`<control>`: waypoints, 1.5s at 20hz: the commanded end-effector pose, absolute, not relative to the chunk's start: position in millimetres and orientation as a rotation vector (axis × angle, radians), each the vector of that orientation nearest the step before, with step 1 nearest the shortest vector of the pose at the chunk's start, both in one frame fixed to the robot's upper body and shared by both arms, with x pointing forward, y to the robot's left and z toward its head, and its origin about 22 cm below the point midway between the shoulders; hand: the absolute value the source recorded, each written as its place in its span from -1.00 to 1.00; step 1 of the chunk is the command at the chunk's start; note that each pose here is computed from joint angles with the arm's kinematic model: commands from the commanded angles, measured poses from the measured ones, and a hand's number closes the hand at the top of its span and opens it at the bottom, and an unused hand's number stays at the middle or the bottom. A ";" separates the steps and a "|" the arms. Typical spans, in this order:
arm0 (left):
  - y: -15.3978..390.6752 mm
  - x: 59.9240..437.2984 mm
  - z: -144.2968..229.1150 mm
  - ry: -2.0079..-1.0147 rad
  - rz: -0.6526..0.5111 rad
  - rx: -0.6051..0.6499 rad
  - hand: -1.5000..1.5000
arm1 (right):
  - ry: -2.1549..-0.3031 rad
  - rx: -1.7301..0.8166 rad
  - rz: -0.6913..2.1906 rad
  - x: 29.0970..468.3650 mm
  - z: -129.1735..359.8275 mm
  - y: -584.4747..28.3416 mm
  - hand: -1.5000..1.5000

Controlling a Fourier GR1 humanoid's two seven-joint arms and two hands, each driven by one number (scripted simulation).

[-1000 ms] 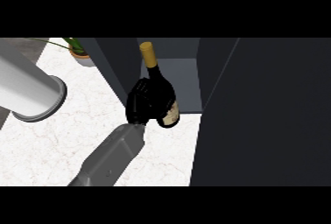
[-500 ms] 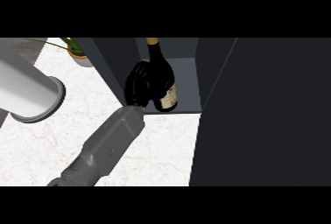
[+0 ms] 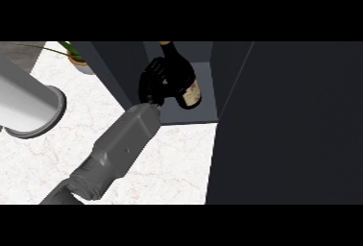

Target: Pick up the wine, place it into the cabinet and close the cabinet

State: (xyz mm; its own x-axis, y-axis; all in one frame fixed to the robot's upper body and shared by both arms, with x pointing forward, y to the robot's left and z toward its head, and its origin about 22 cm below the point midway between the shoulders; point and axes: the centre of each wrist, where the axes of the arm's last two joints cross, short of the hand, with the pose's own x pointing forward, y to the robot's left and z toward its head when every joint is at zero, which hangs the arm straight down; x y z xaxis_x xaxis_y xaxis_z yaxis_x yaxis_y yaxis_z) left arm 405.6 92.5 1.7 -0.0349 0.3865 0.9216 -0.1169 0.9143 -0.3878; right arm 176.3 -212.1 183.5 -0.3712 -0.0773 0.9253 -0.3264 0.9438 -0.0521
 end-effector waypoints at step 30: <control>71.9 394.5 4.3 -1.563 0.524 -0.220 1.00 | -1.954 0.373 0.333 192.5 179.0 -191.6 -1.00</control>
State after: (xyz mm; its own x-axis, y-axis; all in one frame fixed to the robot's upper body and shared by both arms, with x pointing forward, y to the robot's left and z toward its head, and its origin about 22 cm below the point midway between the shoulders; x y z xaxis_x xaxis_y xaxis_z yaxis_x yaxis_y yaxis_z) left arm 388.5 78.4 -8.6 -0.0540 0.4322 0.9002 -0.1585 0.8864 -0.4350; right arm 189.7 -195.5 180.2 -0.3823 -0.1093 0.9175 -0.4022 0.9137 -0.0587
